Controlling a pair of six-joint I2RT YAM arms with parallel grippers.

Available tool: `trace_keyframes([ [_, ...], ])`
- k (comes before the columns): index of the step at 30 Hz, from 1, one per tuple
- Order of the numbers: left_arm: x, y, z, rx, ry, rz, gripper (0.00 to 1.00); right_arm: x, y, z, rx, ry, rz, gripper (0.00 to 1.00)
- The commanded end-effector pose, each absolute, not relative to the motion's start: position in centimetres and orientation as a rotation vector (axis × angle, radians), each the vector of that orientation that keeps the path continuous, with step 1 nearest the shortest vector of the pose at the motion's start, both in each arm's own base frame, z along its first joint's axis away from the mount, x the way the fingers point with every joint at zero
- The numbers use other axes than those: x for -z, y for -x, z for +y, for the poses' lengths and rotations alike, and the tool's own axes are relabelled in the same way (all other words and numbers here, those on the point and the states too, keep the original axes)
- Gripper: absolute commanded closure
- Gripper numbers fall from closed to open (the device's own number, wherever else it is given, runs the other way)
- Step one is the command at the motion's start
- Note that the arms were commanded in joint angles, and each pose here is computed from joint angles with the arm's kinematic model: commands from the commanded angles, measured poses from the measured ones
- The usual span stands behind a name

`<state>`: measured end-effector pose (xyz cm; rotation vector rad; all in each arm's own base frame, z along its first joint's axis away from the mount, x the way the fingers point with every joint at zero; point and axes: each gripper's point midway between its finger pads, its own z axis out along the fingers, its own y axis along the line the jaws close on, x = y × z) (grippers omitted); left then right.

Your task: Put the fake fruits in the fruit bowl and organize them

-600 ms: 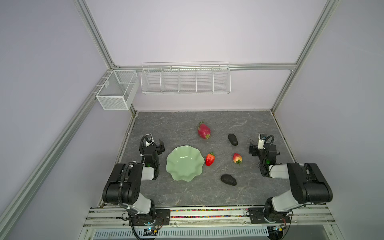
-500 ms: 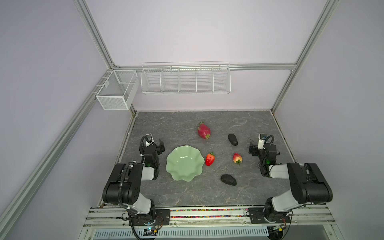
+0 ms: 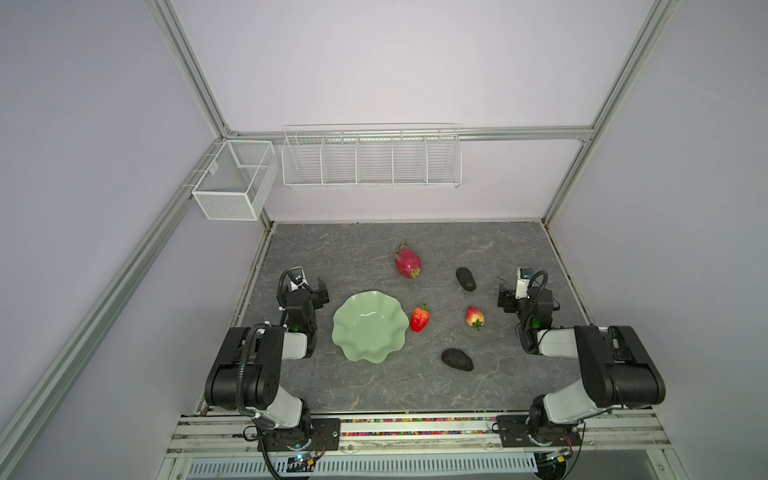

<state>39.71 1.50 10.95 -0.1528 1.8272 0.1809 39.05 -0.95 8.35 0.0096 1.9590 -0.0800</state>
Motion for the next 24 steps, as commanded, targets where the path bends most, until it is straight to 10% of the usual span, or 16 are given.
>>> trace_keyframes([
  [1,-11.7,-40.3,1.4,-0.165,0.154,1.809,0.01,-9.3,-39.5,-0.7,0.061,-0.004,1.932,0.12],
  [19,-17.0,-37.7,1.8,-0.222,0.236,1.754,0.01,-14.2,-39.8,0.5,0.065,-0.012,2.07,0.12],
  [24,-21.1,-37.7,-4.4,0.176,0.153,1.903,0.01,-19.2,-42.9,9.2,-0.191,0.222,2.178,0.12],
])
